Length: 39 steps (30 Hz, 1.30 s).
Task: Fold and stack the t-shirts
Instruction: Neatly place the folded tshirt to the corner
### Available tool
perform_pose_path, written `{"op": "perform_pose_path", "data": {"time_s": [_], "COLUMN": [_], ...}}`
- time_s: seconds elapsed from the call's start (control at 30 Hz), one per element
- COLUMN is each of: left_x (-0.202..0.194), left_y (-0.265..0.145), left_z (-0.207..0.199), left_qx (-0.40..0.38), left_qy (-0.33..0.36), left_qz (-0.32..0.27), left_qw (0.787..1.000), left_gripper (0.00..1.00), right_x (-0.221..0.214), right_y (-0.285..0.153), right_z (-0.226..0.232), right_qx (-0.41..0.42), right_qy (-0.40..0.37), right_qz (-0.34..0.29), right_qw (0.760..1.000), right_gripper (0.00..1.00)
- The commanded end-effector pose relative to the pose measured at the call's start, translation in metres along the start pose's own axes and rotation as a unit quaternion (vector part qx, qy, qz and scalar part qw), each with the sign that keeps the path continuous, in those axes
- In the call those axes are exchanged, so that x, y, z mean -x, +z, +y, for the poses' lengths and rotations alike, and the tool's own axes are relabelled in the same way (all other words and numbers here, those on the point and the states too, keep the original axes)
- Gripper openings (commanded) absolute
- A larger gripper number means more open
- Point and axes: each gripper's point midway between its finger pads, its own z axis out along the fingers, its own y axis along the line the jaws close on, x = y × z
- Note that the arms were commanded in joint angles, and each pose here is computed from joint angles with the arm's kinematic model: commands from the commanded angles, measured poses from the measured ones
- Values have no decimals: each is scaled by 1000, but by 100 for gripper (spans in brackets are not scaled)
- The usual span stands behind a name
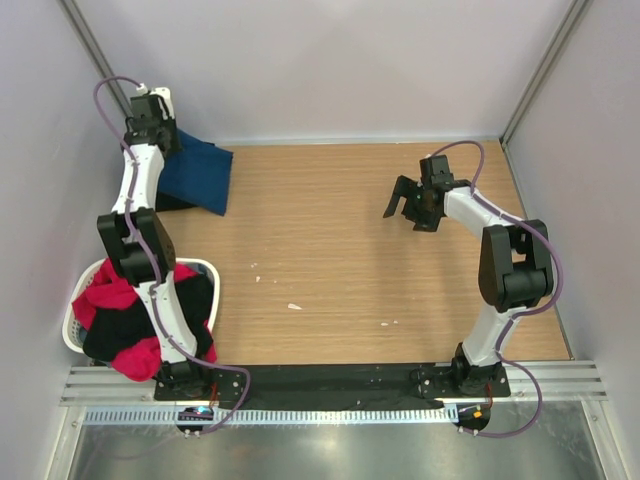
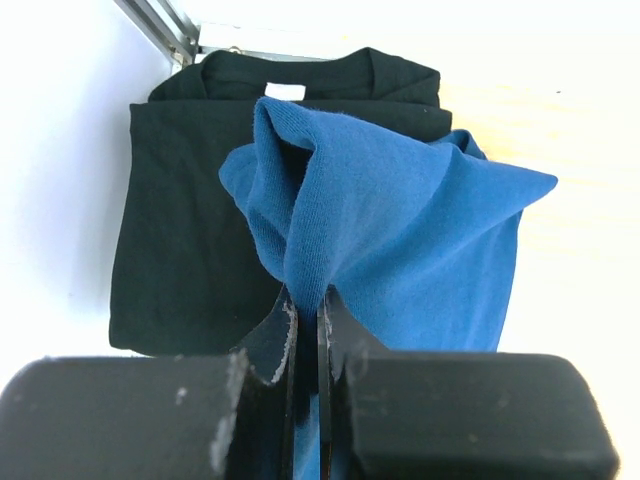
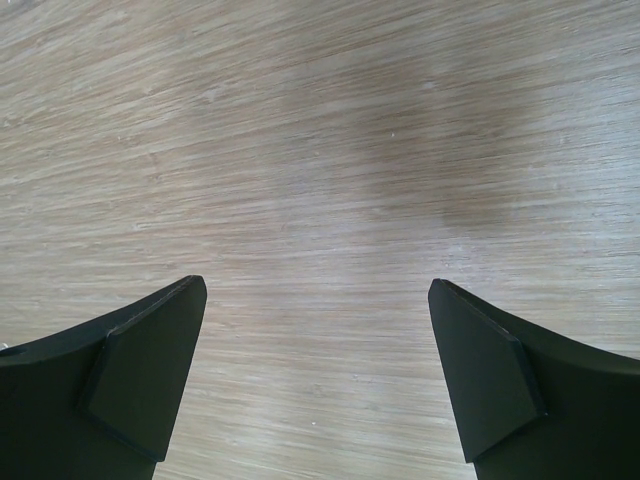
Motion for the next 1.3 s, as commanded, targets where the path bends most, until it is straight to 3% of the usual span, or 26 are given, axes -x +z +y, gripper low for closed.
{"op": "perform_pose_path", "data": {"time_s": [0.0, 0.27, 0.5, 0.83, 1.27], "left_x": [64, 52, 50, 41, 22], "left_y": [-39, -38, -28, -8, 19], "left_z": [17, 42, 58, 88, 132], "left_qx": [24, 76, 76, 128, 156], "left_qy": [-14, -22, -46, -30, -73], "left_qz": [-110, -146, -209, -202, -192], "left_qw": [994, 986, 974, 970, 966], "left_gripper": [0, 0, 0, 0, 0], "right_x": [12, 10, 5, 4, 0], "right_y": [-4, -2, 0, 1, 4], "right_z": [9, 11, 13, 16, 14], "right_qx": [19, 27, 36, 41, 39], "right_qy": [5, 3, 8, 12, 14], "right_qz": [-18, -13, -5, -1, 9], "right_qw": [1000, 1000, 999, 999, 999], "right_gripper": [100, 100, 100, 100, 100]}}
